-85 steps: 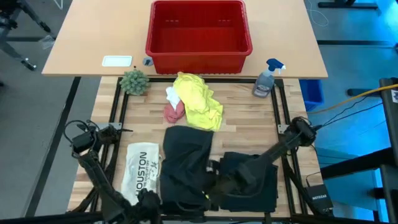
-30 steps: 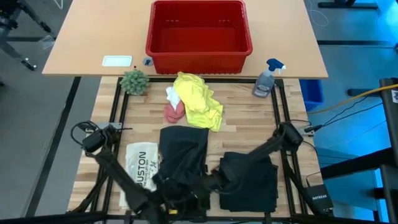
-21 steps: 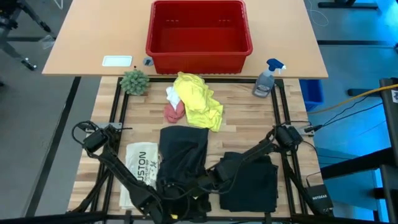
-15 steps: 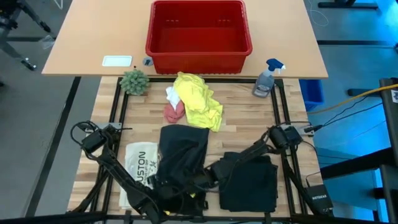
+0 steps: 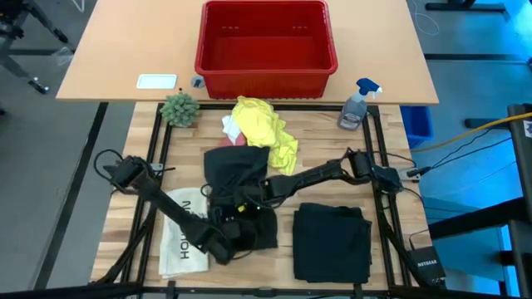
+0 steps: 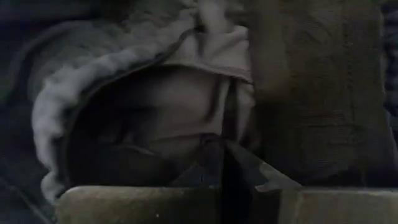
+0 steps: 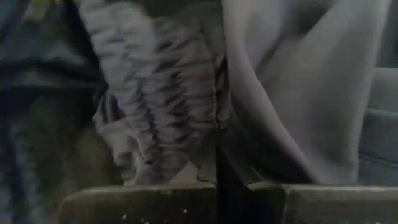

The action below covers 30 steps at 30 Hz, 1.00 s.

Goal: Fold laundry
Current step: Fold the dark blue short

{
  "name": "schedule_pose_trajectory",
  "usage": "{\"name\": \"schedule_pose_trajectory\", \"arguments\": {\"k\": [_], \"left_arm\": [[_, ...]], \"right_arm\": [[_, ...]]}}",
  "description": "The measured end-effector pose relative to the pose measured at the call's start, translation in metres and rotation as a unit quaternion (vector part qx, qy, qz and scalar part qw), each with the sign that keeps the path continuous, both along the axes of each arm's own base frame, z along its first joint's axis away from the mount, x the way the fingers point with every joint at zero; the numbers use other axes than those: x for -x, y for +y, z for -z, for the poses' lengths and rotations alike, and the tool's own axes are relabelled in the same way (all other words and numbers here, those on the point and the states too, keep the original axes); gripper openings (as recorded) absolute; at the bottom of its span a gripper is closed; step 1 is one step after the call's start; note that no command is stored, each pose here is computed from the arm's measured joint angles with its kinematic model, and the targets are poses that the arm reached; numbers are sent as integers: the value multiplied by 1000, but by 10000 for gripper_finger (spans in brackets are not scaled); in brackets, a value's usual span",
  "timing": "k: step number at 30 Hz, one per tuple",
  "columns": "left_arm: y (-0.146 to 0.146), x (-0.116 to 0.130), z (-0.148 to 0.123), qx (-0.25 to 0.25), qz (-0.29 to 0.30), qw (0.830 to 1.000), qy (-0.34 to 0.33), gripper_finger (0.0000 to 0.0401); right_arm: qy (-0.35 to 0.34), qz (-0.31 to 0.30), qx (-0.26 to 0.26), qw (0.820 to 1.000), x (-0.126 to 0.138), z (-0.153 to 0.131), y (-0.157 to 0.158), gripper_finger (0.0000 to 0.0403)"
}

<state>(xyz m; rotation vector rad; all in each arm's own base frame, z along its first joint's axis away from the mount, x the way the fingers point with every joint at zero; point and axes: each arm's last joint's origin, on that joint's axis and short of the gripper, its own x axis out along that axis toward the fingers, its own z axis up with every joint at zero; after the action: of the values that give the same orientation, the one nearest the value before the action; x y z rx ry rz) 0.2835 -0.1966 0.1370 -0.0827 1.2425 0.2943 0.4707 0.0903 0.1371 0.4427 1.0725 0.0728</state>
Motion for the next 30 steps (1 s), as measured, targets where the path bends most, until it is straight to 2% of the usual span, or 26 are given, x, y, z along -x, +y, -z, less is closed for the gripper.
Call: {"name": "schedule_pose_trajectory", "arguments": {"k": [6,11,17,20,23,30], "left_arm": [[5,21,-10,17,-23,1000,-10,0],[-7,39,-21,35,-34,998,-31,0],[-19,50,-24,40,-39,997,-49,0],[-24,54,-24,42,-51,996,-61,0],[-27,57,-26,42,-56,995,-76,0],[-29,59,-41,58,-57,990,-118,0]], "right_arm": [[25,-29,5,999,10,-8,12,0],[70,-60,64,994,37,-30,34,0],[3,-51,91,994,53,-82,50,0],[-36,-46,94,994,55,-97,54,0],[-57,-44,84,994,49,-99,51,0],[-55,-20,48,997,23,-69,21,0]]}}
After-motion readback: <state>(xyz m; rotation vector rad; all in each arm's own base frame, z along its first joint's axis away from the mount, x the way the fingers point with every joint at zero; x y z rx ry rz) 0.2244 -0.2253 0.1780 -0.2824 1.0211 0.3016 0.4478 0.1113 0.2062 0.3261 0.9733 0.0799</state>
